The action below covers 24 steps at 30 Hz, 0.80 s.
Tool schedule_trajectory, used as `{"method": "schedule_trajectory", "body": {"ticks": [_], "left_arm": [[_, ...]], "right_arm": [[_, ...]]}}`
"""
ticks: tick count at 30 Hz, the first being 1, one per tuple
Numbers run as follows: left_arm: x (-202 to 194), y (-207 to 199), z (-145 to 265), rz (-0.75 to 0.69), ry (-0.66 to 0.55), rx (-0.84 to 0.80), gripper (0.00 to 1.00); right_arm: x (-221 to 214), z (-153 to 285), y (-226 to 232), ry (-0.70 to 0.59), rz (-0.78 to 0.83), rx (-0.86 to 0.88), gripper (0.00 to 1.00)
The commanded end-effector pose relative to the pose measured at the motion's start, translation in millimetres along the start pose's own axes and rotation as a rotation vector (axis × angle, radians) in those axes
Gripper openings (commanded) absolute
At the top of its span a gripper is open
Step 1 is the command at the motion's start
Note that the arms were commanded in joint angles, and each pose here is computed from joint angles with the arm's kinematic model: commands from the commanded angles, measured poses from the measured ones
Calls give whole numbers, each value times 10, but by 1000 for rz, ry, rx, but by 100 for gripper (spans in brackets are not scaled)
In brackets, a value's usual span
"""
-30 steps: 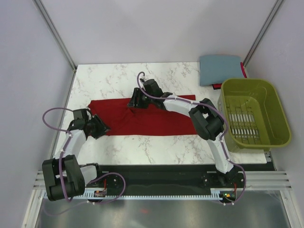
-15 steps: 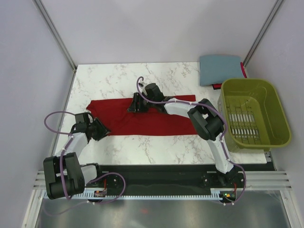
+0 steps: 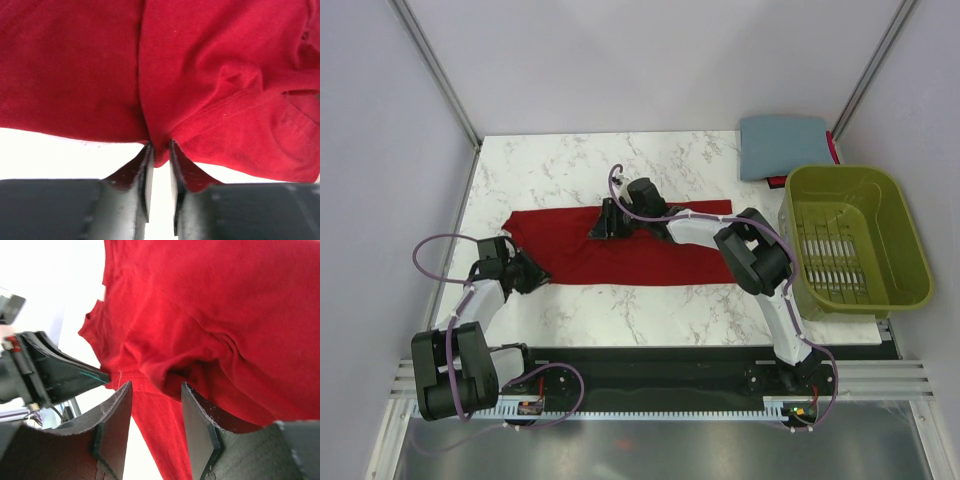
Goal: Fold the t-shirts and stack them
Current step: Fold the tshirt
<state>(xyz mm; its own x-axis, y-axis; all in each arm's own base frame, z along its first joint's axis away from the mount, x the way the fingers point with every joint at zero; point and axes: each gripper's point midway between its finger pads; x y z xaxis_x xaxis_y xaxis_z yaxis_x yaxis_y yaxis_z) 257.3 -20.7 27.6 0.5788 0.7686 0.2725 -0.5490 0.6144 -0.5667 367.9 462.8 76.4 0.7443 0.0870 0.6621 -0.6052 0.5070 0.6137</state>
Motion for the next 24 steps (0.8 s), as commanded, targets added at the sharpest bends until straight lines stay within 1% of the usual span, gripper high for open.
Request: {"method": "schedule_trajectory", "body": {"ticks": [1,4,8,9,10,11,16,17,18,20,21,24], "left_arm": [[7,-170,58,30,2,-68,23],[29,-188,80,19,-6,-71,17],[37,-199,91,21,-2,-67,15],[40,-204,90,25,-2,-67,12],[51,-209,92,26,-4,-67,4],[49,-221,94,26,-2,-71,2],[83,-229,99,22,-14,-68,2],[88,-234,103,26,-16,-68,2],[96,-239,108,40,-19,-65,2],[135,-241,118,55,-36,-54,2],[182,-270,133,70,-49,-50,2],[253,-283,202,114,-79,-22,2]], "right_arm": [[-26,17,37,-7,8,35,52],[-65,25,22,0,18,24,51],[-104,51,13,2,21,17,50],[-87,60,27,-2,25,20,50],[-83,62,29,-4,24,19,50],[-76,66,35,-5,23,20,49],[-55,73,58,-8,23,30,44],[-46,79,67,-10,23,31,42],[-36,87,95,-11,23,37,35],[-4,108,126,-16,24,45,26],[33,122,161,-23,24,52,14],[66,157,217,-24,7,61,0]]}}
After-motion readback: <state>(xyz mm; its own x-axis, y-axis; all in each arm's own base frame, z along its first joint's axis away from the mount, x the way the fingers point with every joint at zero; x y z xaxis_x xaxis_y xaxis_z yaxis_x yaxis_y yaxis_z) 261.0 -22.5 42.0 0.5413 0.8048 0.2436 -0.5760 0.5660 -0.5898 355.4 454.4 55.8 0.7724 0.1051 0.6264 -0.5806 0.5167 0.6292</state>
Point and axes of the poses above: each gripper's point midway between its finger pads, its own z axis back along the fingers, its own y axis along the line the jaws close on, x = y × z, and after that the axes turned 11 degrees about z, right-handed
